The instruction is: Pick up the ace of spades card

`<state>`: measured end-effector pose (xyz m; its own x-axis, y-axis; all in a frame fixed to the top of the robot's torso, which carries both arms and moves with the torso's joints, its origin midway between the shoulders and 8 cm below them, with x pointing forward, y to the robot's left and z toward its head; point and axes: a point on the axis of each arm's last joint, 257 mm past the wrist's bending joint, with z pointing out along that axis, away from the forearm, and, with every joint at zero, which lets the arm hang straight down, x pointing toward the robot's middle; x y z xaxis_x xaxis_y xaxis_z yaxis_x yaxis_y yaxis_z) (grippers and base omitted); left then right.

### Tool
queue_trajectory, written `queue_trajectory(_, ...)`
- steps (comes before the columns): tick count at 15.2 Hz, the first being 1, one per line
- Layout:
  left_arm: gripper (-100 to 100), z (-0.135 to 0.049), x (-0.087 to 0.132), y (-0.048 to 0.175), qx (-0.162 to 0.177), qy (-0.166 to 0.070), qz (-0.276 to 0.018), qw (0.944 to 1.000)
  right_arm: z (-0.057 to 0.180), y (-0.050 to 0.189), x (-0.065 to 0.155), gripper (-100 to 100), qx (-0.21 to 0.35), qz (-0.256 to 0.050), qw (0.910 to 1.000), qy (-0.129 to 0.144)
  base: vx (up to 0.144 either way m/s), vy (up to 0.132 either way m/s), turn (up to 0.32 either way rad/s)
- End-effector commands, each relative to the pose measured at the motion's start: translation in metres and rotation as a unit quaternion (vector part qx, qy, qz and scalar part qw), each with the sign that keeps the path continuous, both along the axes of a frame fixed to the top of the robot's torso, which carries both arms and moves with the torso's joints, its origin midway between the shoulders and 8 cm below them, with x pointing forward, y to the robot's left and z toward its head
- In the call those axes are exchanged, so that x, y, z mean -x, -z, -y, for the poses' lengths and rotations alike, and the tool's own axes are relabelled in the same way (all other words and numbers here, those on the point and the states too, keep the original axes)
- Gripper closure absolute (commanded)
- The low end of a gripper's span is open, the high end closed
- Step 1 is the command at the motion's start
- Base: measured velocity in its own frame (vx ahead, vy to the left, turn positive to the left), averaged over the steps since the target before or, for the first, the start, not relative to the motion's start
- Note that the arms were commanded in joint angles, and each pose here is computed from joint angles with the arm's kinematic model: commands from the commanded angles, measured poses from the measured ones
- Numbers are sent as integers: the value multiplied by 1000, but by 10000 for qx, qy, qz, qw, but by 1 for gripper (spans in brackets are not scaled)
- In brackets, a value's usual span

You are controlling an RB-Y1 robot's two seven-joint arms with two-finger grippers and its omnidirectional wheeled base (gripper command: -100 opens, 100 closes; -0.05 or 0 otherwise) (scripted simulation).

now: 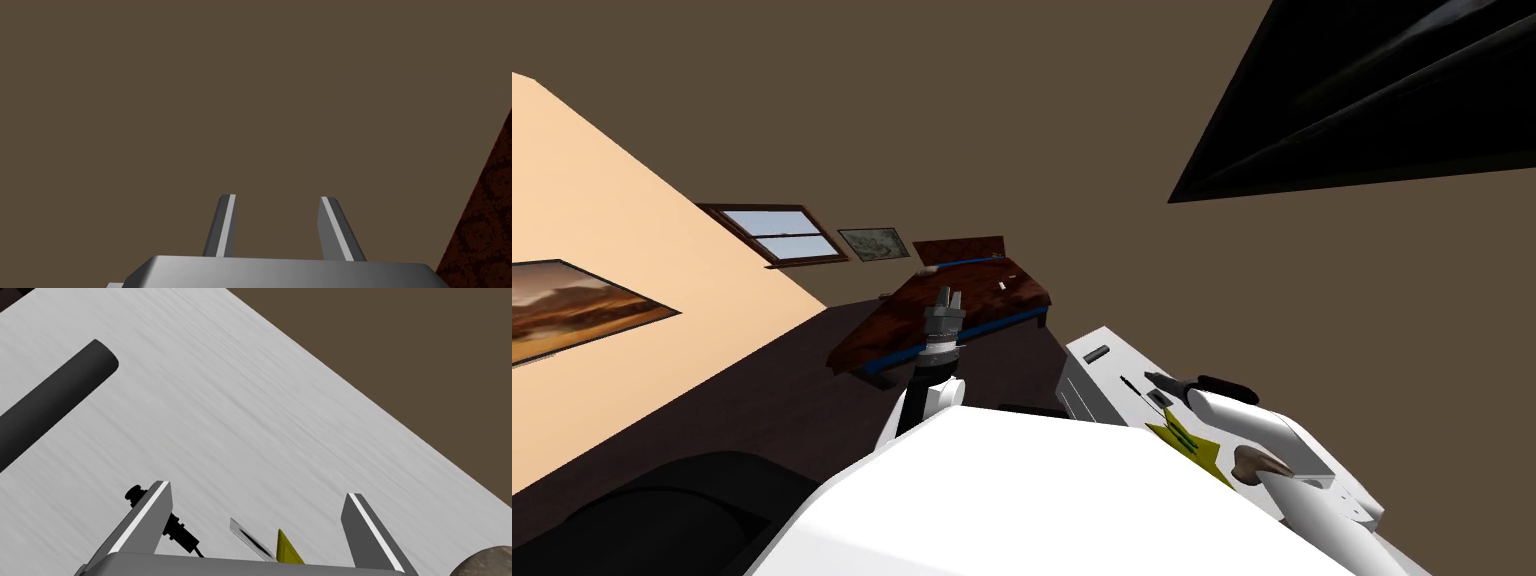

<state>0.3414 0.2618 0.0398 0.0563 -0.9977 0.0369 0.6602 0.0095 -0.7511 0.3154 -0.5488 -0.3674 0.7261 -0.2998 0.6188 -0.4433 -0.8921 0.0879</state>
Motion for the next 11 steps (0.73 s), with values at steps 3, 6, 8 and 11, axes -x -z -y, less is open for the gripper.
queue_trajectory(3,0,0,0,0,0,0,0,10000,2,15,17,-100,-459,-202,9973,530,-15,-19,85)
queue_trajectory(6,0,0,0,0,0,0,0,10000,2,21,25,-100,-708,-285,9935,843,-16,-18,76)
queue_trajectory(8,0,0,0,0,0,0,0,10000,2,26,33,-100,-906,-381,9892,1087,-20,-21,112)
queue_trajectory(11,0,0,0,0,0,0,0,10000,2,31,40,-100,-1139,-429,9824,1417,-19,-26,94)
